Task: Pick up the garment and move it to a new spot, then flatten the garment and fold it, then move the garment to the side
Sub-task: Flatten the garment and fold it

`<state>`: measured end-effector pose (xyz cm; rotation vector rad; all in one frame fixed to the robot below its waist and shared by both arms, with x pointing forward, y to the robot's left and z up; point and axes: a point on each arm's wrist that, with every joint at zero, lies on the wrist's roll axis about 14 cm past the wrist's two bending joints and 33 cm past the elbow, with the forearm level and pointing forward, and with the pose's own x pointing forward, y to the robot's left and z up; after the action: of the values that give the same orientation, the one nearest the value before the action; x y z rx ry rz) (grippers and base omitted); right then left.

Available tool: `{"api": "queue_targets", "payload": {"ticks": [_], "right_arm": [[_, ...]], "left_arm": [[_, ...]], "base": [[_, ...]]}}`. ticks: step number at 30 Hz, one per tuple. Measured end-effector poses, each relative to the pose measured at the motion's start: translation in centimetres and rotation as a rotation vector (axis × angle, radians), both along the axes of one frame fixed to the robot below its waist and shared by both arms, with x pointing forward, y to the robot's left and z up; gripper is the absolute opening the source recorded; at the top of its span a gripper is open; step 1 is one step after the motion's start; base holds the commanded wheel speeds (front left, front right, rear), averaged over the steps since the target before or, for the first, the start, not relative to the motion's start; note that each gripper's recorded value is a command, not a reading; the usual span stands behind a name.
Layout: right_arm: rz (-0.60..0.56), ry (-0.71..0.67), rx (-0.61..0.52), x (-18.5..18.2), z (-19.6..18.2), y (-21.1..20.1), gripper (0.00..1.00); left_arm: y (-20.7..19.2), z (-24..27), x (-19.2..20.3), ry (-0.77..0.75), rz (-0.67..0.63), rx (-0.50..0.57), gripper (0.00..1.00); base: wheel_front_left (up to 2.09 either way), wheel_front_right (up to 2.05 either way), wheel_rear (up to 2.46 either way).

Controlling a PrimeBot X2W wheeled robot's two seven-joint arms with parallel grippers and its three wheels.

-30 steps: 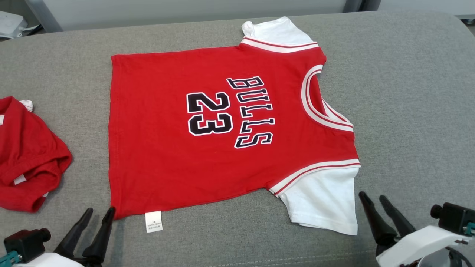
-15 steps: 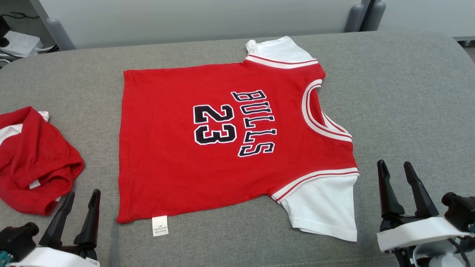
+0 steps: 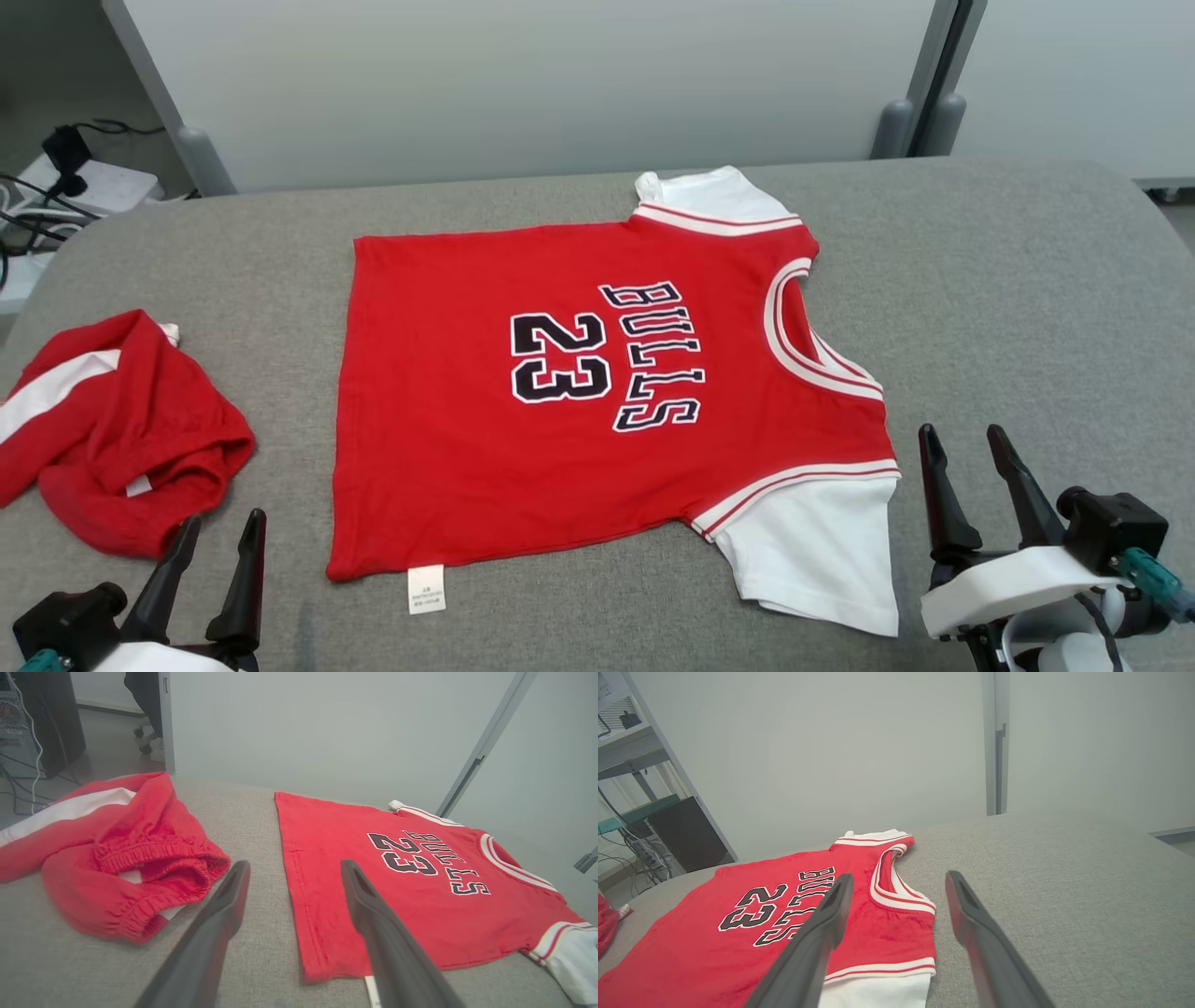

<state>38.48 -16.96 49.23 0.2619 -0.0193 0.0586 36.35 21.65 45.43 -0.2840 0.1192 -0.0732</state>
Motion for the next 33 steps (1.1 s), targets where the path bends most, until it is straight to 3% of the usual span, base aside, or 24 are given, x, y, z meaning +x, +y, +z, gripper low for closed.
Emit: {"api": "queue_targets", "payload": {"ticks": [20, 29, 33], "right_arm": [[0.059, -0.019, -0.167, 0.1, 0.6, 1.3, 1.00], [0.056, 0.005, -0.180, 0.1, -0.2, 1.1, 1.00], [0.078, 0.075, -0.189, -0.4, -2.5, 1.6, 1.00]], "left_arm": [[1.4, -0.1, -1.7, -0.010, 0.087, 0.050, 1.00], [1.9, -0.5, -1.8, 0.003, 0.099, 0.092, 1.00], [1.4, -1.1, -1.8, 0.019, 0.097, 0.079, 1.00]], "base": [[0.00, 0.00, 0.00], [0.00, 0.00, 0.00], [0.00, 0.00, 0.00]]}}
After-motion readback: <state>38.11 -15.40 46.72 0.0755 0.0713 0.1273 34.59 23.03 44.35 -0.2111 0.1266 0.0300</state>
